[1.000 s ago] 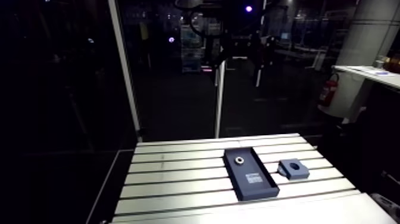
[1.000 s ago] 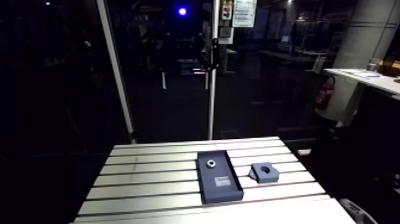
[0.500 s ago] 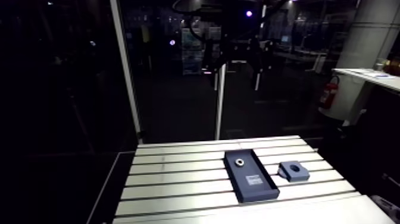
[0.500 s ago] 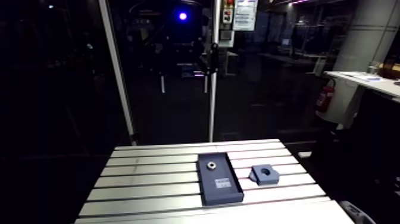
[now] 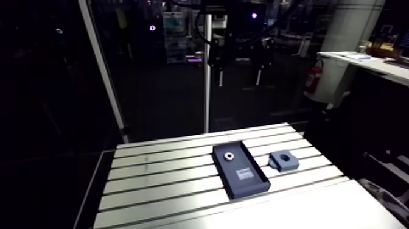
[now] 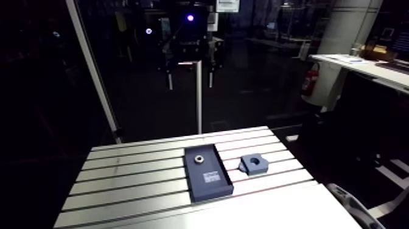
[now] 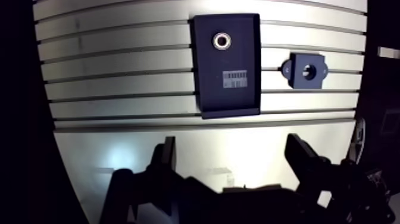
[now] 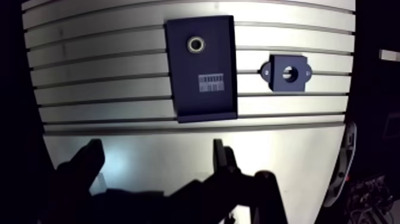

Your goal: Pick up the bearing and press it into the housing until flush.

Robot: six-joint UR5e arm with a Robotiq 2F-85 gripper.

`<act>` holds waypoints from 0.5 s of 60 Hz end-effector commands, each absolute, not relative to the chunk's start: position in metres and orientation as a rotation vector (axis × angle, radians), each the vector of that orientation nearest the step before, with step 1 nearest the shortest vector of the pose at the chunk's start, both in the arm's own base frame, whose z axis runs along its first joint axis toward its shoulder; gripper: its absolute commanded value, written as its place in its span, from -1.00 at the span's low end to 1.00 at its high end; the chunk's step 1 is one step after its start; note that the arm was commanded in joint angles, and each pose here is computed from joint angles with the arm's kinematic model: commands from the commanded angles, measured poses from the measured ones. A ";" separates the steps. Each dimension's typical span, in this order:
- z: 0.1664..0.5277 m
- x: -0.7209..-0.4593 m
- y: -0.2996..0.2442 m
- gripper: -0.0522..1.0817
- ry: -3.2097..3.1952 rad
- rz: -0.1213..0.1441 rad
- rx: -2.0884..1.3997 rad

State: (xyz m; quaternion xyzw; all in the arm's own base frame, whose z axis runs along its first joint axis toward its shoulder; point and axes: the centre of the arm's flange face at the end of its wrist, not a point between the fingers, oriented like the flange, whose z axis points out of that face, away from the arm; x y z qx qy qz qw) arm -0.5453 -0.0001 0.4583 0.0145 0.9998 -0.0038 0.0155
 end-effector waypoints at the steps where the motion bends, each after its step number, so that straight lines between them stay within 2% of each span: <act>1: 0.418 -0.569 0.013 -0.88 3.133 0.000 0.044; 6: 0.401 -0.578 0.017 -0.88 3.158 0.005 0.036; 11: 0.376 -0.585 0.027 -0.88 3.135 -0.004 0.037; 20: 0.353 -0.591 0.029 -0.88 3.121 -0.003 0.033; 22: 0.348 -0.593 0.030 -0.88 3.130 0.007 0.024; 23: 0.344 -0.595 0.032 -0.88 3.135 0.023 0.013; 24: 0.344 -0.595 0.032 -0.88 3.135 0.023 0.013; 26: 0.335 -0.597 0.034 -0.88 3.136 0.051 0.004; 30: 0.327 -0.597 0.035 -0.88 3.120 0.056 0.001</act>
